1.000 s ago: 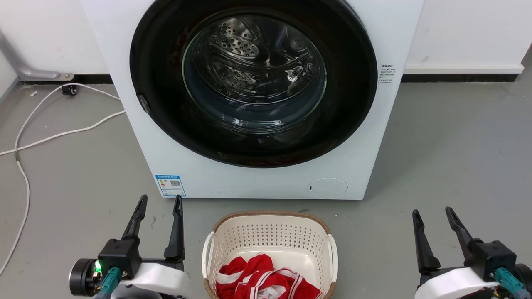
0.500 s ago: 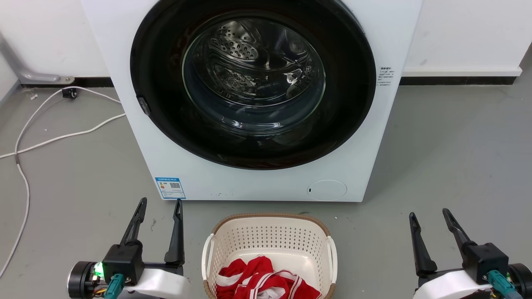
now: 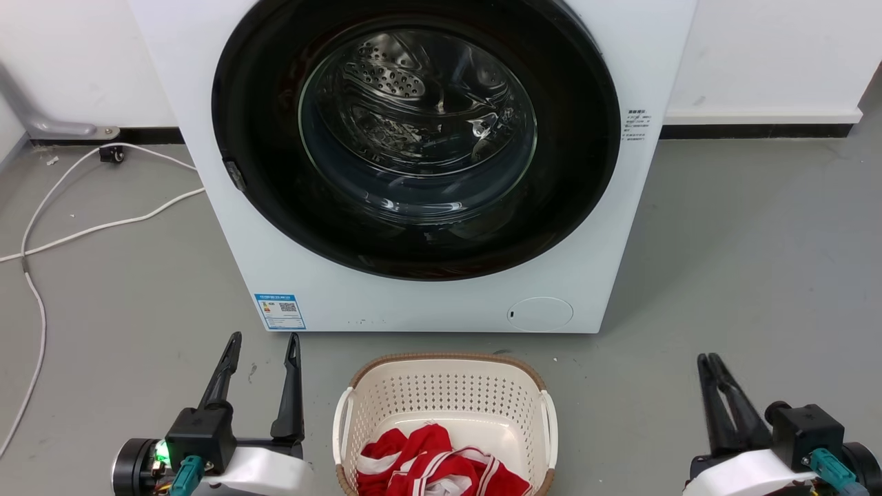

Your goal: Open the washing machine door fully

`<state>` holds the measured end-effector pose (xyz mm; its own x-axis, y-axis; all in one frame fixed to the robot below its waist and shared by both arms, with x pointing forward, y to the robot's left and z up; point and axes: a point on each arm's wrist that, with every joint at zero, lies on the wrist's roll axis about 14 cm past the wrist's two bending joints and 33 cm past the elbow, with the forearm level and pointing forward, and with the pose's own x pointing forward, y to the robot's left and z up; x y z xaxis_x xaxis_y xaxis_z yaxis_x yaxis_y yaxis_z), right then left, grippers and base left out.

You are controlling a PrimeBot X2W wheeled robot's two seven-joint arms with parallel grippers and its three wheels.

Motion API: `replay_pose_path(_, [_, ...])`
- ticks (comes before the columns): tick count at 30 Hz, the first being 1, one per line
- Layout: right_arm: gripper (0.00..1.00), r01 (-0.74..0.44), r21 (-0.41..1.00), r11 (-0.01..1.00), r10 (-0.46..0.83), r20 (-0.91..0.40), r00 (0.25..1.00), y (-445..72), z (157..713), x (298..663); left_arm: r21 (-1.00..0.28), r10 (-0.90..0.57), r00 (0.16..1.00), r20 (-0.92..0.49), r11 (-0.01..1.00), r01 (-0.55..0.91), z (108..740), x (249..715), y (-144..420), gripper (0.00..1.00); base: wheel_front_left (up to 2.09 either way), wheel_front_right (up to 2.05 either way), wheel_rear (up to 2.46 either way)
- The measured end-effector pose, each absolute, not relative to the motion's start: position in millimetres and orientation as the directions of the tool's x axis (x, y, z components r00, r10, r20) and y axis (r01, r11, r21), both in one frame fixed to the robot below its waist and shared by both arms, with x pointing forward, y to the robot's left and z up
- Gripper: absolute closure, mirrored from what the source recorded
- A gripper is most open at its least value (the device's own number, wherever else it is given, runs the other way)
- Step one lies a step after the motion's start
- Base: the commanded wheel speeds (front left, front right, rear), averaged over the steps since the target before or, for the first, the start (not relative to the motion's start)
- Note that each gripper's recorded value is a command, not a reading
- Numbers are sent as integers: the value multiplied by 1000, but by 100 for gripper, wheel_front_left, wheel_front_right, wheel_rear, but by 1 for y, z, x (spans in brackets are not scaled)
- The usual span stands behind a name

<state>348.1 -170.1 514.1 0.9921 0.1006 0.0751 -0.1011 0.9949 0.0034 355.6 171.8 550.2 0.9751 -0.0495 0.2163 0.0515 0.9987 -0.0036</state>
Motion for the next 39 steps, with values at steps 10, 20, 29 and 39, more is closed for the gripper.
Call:
replay_pose_path(10, [100, -13, 781, 625, -114, 108, 988, -195, 516, 352, -11, -40, 976, 214, 999, 44, 549, 357, 174, 0, 0, 0, 0])
replay_pose_path(20, [100, -125, 979, -161, -326, 66, 943, -253, 541, 383, -21, -36, 977, 212, 999, 41, 548, 360, 175, 0, 0, 0, 0])
replay_pose_path(29, [100, -146, 988, -53, -201, 133, 971, -270, 593, 456, -23, -40, 977, 211, 999, 46, 548, 369, 176, 0, 0, 0, 0])
replay_pose_path(39, [100, -128, 951, 281, 67, 114, 991, -242, 647, 548, -26, -51, 974, 221, 998, 58, 550, 397, 177, 0, 0, 0, 0])
